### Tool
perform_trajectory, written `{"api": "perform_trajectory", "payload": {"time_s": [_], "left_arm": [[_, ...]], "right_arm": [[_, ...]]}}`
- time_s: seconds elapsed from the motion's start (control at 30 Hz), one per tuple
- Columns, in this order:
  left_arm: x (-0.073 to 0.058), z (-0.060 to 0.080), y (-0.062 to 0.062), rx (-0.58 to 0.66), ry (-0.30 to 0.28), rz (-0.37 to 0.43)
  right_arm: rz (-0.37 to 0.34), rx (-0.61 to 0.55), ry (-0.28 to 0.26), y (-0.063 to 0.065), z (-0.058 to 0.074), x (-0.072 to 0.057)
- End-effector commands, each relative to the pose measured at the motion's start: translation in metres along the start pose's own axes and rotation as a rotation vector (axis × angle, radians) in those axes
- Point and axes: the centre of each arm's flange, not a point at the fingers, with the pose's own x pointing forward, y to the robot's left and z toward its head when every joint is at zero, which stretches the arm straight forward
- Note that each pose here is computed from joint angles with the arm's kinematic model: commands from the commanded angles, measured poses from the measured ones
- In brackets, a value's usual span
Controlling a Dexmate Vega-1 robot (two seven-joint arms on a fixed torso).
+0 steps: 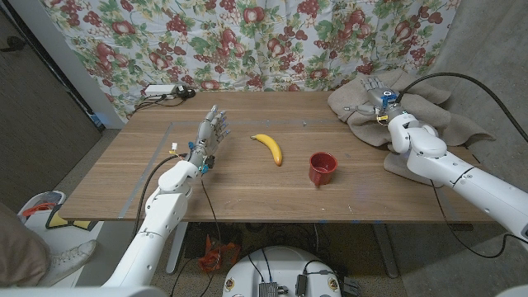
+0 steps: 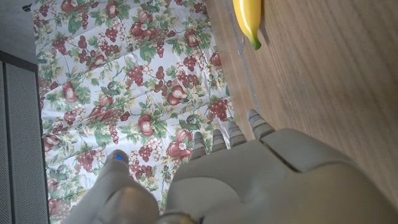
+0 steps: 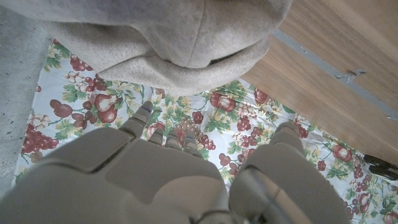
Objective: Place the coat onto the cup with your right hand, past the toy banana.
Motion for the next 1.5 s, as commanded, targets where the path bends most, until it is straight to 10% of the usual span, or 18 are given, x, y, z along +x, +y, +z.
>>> {"api": "perform_trajectory", "payload": {"time_s": [0.03, 1.5], "left_arm": [[-0.005, -0.004, -0.003, -0.002, -0.008, 0.015], [-0.025, 0.011, -0.004, 0.063, 0.009, 0.038]], "right_arm": [[0.05, -0.007, 0.031, 0.017, -0.015, 0.004], [0.093, -0.016, 0.096, 0.037, -0.029, 0.017]]}}
